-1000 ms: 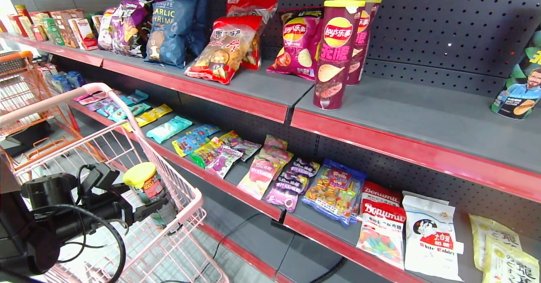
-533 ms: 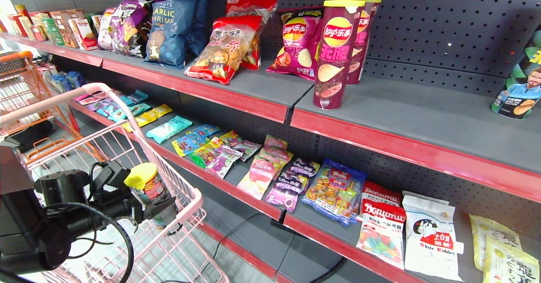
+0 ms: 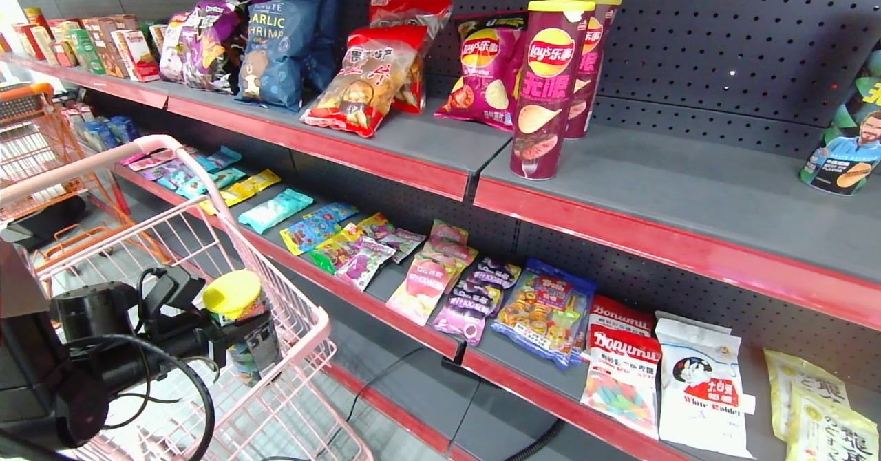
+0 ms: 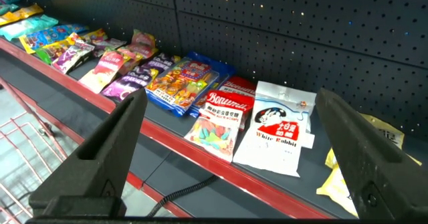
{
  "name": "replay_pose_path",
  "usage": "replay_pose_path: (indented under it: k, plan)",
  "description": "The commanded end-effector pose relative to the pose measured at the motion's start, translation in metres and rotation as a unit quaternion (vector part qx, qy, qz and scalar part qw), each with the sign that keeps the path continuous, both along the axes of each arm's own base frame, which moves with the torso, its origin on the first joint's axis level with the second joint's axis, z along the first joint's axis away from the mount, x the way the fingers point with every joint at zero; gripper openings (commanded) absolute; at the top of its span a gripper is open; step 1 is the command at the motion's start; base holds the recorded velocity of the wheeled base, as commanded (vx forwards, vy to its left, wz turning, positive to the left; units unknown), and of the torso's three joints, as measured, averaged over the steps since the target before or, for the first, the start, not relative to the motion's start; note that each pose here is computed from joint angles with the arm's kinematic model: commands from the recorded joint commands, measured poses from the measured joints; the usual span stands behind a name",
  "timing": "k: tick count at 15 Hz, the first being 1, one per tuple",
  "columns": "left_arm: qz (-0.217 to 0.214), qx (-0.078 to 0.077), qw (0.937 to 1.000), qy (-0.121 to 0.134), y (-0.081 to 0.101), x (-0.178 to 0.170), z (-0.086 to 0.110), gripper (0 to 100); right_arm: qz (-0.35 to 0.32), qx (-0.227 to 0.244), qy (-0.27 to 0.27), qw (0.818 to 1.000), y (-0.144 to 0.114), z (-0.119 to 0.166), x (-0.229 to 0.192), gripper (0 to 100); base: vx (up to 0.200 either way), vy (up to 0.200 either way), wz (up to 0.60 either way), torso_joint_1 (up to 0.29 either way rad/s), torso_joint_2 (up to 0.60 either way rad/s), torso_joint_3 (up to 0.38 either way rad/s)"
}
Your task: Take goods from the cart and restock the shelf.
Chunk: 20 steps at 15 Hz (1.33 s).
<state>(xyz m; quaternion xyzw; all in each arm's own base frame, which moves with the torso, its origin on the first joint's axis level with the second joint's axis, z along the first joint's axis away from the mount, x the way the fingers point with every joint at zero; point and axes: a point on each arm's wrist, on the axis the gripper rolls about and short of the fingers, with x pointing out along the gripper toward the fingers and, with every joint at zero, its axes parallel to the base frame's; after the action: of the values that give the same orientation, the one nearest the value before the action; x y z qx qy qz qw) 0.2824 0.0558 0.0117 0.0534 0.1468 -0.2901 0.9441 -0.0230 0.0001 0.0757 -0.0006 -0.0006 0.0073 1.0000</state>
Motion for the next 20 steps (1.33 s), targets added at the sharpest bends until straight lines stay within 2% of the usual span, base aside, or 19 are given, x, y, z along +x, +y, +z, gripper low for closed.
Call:
replay_pose_path:
  k: [1,3,4,5,6,7,9,10,11,13,14,16,17,18,19,20]
  plan:
    - [0.023,0.0,0.9997,-0.008,0.006,-0.01,0.007,0,0.0,0.0,0.001,1.0,0.0,0.0,0.0,100,0.0,0.0,0.0,0.0,0.0,0.0]
    - [0.051,-0.029,0.9981,-0.019,0.0,-0.033,0.038,0,0.0,0.0,0.001,1.0,0.0,0.0,0.0,100,0.0,0.0,0.0,0.0,0.0,0.0]
    - [0.064,-0.037,0.9968,-0.03,-0.003,-0.043,0.052,0,0.0,0.0,0.001,1.0,0.0,0.0,0.0,100,0.0,0.0,0.0,0.0,0.0,0.0]
    - [0.065,-0.037,0.9967,-0.031,-0.003,-0.044,0.054,0,0.0,0.0,0.001,1.0,0.0,0.0,0.0,100,0.0,0.0,0.0,0.0,0.0,0.0]
    - [0.075,-0.044,0.9947,-0.055,-0.006,-0.057,0.073,0,0.0,0.0,0.001,1.0,0.0,0.0,0.0,100,0.0,0.0,0.0,0.0,0.0,0.0]
    - [0.092,-0.057,0.9915,-0.073,-0.01,-0.071,0.091,0,0.0,-0.001,0.001,1.0,0.0,0.0,0.0,100,0.0,0.0,0.0,0.0,0.0,0.0]
    - [0.102,-0.08,0.988,-0.084,-0.015,-0.085,0.111,0,0.0,-0.001,0.001,1.0,0.0,0.0,0.0,100,0.0,0.0,0.0,0.0,0.0,0.0]
    - [0.101,-0.086,0.9869,-0.092,-0.018,-0.095,0.121,0,0.0,-0.001,0.001,1.0,0.0,0.0,0.0,100,0.0,0.0,0.0,0.0,0.0,0.0]
    - [0.099,-0.086,0.9864,-0.1,-0.022,-0.107,0.131,0,0.001,-0.001,0.001,1.0,0.0,0.0,0.0,100,0.0,0.0,0.0,0.0,0.0,0.0]
    - [0.073,-0.09,0.9884,-0.098,-0.037,-0.134,0.146,0,0.004,0.0,0.001,1.0,0.0,0.0,0.0,100,0.0,0.0,0.0,0.0,0.0,0.0]
    - [0.053,-0.093,0.9898,-0.093,-0.045,-0.151,0.154,0,0.004,0.0,0.001,1.0,0.0,0.0,0.0,100,0.0,0.0,0.0,0.0,0.0,0.0]
    - [0.03,-0.099,0.9925,-0.065,-0.056,-0.181,0.167,0,0.005,0.0,0.001,1.0,0.0,0.0,0.0,100,0.0,0.0,0.0,0.0,0.0,0.0]
    - [0.039,-0.096,0.9936,-0.045,-0.057,-0.189,0.172,0,0.005,0.0,0.001,1.0,0.0,0.0,0.0,100,0.0,0.0,0.0,0.0,0.0,0.0]
    - [0.069,-0.083,0.9934,-0.04,-0.056,-0.19,0.176,0,0.005,-0.001,0.001,1.0,0.0,0.0,0.0,100,0.0,0.0,0.0,0.0,0.0,0.0]
    - [0.112,-0.069,0.9901,-0.049,-0.054,-0.189,0.177,0,0.005,-0.001,0.001,1.0,0.0,0.0,0.0,100,0.0,0.0,0.0,0.0,0.0,0.0]
    - [0.129,-0.065,0.9879,-0.056,-0.053,-0.19,0.179,0,0.004,-0.001,0.001,1.0,0.0,0.0,0.0,100,0.0,0.0,0.0,0.0,0.0,0.0]
